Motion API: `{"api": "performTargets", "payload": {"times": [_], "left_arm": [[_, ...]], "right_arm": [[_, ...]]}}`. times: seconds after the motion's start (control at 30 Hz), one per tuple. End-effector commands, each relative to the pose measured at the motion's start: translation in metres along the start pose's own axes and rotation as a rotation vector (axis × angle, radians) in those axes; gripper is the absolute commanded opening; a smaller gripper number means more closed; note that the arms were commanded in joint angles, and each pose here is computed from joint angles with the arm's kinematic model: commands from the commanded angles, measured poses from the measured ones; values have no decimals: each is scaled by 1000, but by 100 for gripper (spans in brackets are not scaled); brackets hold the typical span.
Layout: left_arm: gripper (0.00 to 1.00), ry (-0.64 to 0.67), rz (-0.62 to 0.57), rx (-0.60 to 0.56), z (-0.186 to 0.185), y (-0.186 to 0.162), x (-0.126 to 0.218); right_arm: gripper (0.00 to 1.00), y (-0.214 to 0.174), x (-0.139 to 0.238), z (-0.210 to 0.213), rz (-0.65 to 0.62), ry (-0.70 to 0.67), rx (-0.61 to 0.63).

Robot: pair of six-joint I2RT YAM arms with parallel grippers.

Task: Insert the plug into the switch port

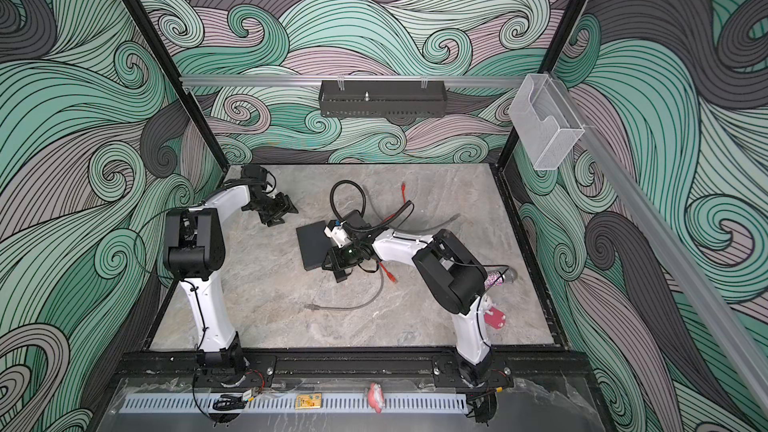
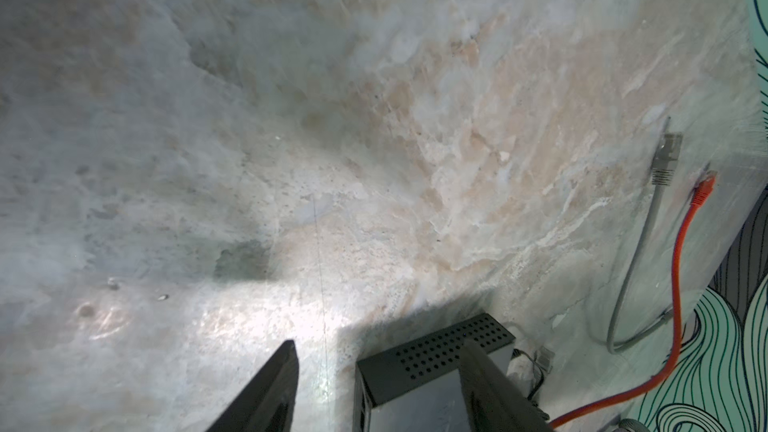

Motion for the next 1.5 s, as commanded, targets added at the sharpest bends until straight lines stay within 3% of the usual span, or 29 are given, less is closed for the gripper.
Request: {"api": "performTargets", "payload": {"times": [0.0, 0.43, 0.83, 1.47], "left_arm": [[64, -13, 19, -16, -4, 2, 1], [64, -43, 26, -25, -6, 3, -2], [64, -54, 31, -24, -5, -4, 0], [64, -79, 19, -31, -7, -1, 3]], "right_arm": [[41, -7, 0, -1, -10, -35, -5], [41, -43, -4, 9, 68, -70, 18], [41, -65, 24, -14, 120, -285, 25], [38, 0, 11, -36, 62, -495, 108]]}}
Point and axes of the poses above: each gripper's point midway between its finger pads, its own x axis back along the fingers, its own z axis along the line the jaws close on, y = z × x, the point moved 10 cm from there along x, back along the fingers, and after that the axes turned 2 degrees about -x, right-handed, at the moved point
